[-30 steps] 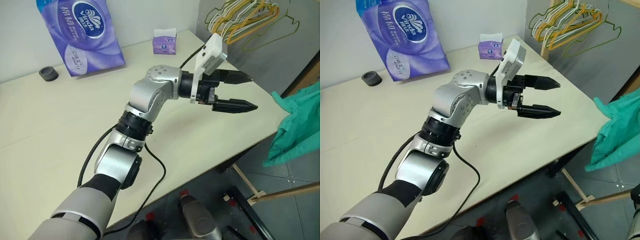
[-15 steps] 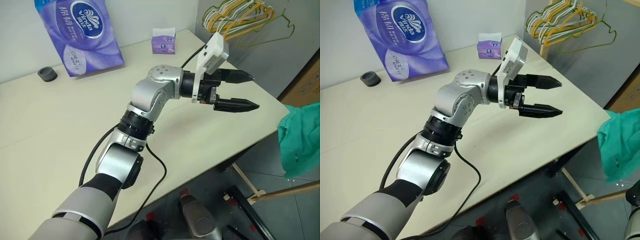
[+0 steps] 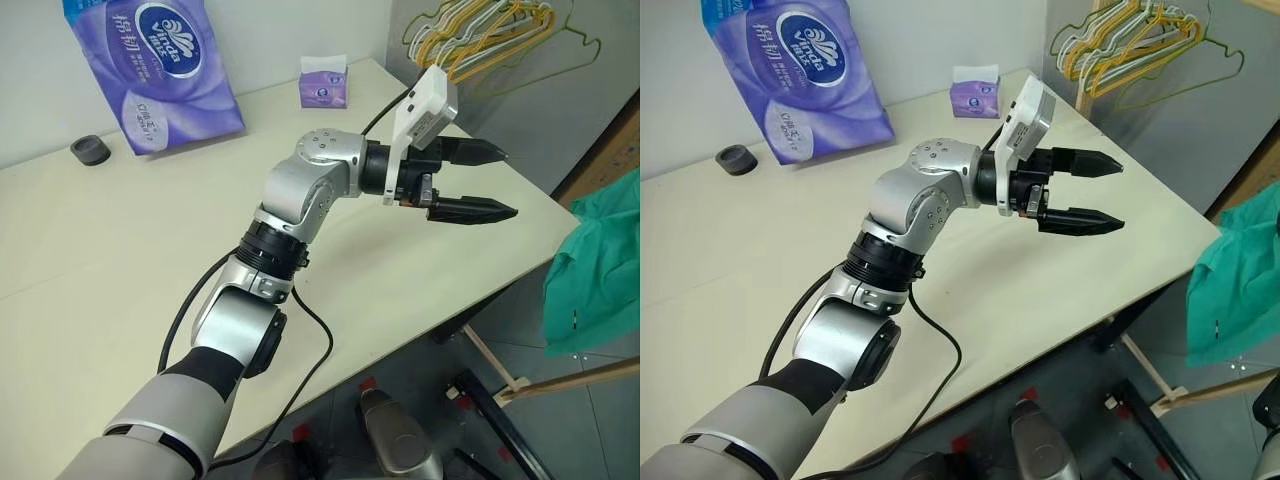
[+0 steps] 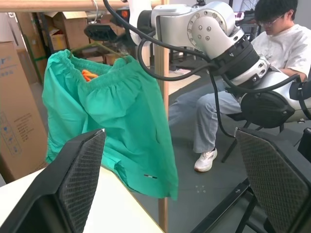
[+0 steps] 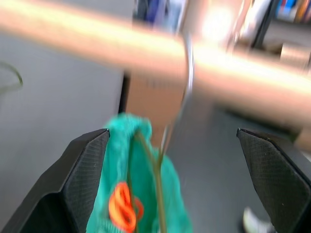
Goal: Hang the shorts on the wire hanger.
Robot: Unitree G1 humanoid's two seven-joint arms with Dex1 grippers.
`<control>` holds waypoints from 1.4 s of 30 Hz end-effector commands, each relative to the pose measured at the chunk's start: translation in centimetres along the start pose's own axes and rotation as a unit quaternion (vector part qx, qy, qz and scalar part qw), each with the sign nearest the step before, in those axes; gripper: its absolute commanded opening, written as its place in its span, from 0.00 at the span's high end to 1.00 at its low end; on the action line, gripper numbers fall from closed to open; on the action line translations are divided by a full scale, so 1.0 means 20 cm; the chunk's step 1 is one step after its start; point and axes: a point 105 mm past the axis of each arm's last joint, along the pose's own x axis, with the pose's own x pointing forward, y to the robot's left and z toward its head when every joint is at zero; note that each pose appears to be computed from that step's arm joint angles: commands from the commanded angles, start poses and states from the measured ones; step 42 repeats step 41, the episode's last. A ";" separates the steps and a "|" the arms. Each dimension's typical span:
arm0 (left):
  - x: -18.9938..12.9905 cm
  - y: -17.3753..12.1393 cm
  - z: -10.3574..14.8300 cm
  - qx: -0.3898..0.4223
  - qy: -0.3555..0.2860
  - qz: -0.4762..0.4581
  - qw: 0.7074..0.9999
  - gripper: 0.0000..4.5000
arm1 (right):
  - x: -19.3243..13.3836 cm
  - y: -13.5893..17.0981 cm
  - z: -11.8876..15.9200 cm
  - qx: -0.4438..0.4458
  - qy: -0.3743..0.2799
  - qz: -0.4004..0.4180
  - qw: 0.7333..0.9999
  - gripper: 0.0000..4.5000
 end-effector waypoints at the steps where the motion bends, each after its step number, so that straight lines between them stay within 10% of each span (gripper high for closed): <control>1: -0.01 0.02 0.05 0.032 -0.008 0.018 0.999 0.00 | -0.10 0.06 0.32 -0.037 -0.168 0.033 0.985 0.01; 8: -0.14 0.09 0.01 0.032 -0.005 0.101 0.994 0.00 | -0.41 0.59 0.32 -0.086 -0.270 0.277 0.918 0.01; 18: -0.52 0.15 -0.15 0.016 0.032 0.283 0.958 0.00 | -0.68 0.97 0.11 -0.086 -0.271 0.436 0.854 0.01; 21: -0.73 0.19 -0.26 0.007 0.059 0.410 0.910 0.00 | -0.82 1.12 -0.02 -0.025 -0.217 0.519 0.826 0.01; 29: -1.40 -0.04 -0.65 -0.005 0.204 0.736 0.646 0.00 | -1.09 1.40 -0.26 0.103 -0.094 0.623 0.770 0.01; 35: -1.52 -0.25 -0.76 -0.037 0.215 0.793 0.569 0.00 | -1.16 1.56 -0.50 0.122 -0.003 0.643 0.757 0.01; 42: -1.58 -0.31 -0.79 -0.057 0.184 0.813 0.549 0.00 | -1.19 1.65 -0.54 0.139 0.008 0.649 0.748 0.01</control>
